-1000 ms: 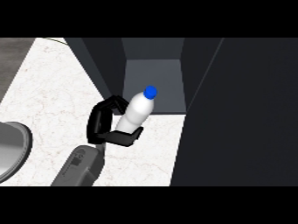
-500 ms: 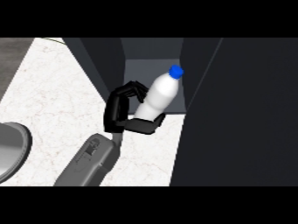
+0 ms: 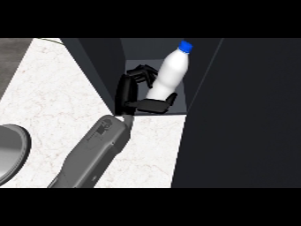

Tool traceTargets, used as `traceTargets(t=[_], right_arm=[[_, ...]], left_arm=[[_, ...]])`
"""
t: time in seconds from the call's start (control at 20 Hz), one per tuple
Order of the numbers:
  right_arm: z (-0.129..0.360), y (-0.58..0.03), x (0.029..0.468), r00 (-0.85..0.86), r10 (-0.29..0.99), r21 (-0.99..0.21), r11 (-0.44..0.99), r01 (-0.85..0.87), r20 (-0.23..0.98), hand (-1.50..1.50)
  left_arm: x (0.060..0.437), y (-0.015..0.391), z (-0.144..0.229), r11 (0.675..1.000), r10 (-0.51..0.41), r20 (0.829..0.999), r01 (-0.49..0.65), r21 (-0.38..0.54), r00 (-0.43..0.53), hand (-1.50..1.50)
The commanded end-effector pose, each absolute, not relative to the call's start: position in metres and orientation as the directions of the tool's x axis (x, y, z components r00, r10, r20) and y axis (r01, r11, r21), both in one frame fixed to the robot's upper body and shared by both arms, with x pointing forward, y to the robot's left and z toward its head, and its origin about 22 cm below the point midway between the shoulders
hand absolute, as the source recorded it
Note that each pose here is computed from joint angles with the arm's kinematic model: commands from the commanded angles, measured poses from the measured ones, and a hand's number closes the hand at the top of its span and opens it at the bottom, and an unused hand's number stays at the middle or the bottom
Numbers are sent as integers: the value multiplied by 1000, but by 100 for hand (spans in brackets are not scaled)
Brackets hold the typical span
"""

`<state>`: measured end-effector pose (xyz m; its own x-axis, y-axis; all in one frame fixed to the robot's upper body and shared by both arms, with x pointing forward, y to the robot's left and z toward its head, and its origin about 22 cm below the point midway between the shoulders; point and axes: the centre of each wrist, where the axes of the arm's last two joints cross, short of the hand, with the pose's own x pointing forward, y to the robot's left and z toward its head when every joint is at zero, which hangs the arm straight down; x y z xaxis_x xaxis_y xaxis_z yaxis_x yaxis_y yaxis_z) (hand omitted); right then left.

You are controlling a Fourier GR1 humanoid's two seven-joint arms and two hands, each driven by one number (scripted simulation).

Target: Pick up the bottled water, place it into the cabinet and close the cabinet

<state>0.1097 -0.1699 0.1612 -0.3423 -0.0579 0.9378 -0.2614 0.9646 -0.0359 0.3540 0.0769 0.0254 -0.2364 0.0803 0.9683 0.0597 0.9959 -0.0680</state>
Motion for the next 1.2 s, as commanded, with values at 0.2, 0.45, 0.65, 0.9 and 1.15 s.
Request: traceTargets(t=[0.2,0.45,0.65,0.9,1.15], right_arm=[[165,-180,98,-390,-76,-30,966,-258,918,-150],[161,-179,94,-373,-95,-12,962,-274,923,-150],[173,-182,85,-385,-103,-11,959,-284,917,-150],[176,-184,83,-391,-87,-36,955,-296,916,-150],[159,-186,97,-391,-72,-39,962,-270,917,-150]], left_arm=[[385,80,25,997,43,983,-49,-52,-178,150],[397,73,28,991,-44,983,-136,20,-178,150],[407,85,21,984,-80,980,-169,49,-181,150],[414,94,17,963,-178,969,-232,136,-174,150],[414,98,9,955,-212,961,-245,165,-180,150]])
